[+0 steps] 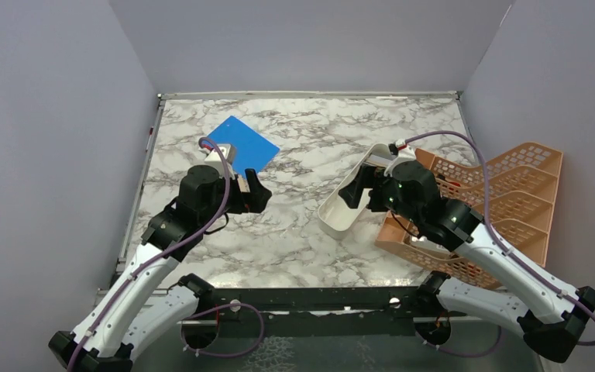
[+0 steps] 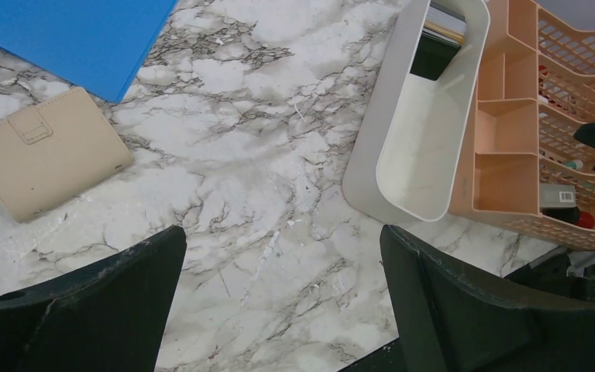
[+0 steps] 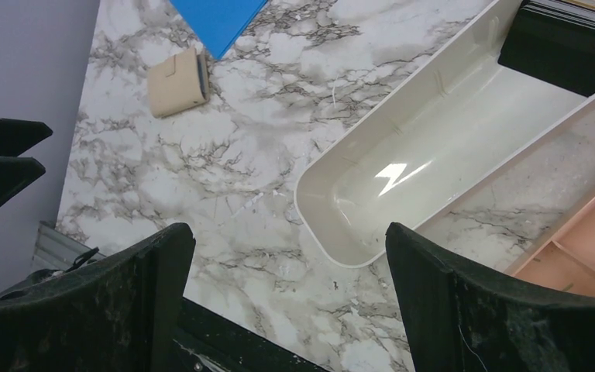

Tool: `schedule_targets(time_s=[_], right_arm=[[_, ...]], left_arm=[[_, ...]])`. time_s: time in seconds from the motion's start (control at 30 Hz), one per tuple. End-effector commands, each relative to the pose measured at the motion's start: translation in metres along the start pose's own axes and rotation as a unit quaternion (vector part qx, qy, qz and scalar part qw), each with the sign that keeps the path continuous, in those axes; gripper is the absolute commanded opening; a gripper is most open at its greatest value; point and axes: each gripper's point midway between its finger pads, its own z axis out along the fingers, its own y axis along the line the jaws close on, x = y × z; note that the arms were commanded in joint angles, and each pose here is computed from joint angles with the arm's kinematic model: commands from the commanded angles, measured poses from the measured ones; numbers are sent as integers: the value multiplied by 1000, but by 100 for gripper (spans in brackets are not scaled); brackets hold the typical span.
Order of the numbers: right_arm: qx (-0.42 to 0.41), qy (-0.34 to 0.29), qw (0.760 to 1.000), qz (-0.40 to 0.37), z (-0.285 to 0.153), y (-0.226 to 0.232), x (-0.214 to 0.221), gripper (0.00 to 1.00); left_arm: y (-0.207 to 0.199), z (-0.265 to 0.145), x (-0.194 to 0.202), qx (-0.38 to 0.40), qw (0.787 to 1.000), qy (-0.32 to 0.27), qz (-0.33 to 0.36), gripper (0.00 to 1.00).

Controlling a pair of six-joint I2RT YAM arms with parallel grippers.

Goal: Put the credit cards into the card holder
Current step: Move the card holder to the center of the board.

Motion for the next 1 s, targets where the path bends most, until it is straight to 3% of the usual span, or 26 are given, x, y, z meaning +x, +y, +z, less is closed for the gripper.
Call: schedule_targets(time_s=[0.0,0.27,0.33,0.53,0.67,0.77,0.97], right_arm=[[-25,-24,999,-3,-7,11,-12,100],[-54,-55,997,3,-9,22,-25,99],[-60,-58,996,3,-10,25,-27,99],[-82,-64,995,-3,-18,33,-32,100],[-106,-72,992,-10,-26,40,-36,100],[-124,-69,990,-9,-28,45,-33,100],[-153,-65,986,-4,-31,50,-25,100]], left_arm=[[11,7,-4,-32,999,-6,-12,99],[56,51,7,-168,985,18,-42,99],[74,60,7,-227,971,7,-75,99],[141,69,1,-410,903,-62,-116,94],[177,75,1,-449,874,-59,-175,91],[196,91,-10,-453,872,-44,-178,90],[203,133,-8,-397,904,49,-152,85]])
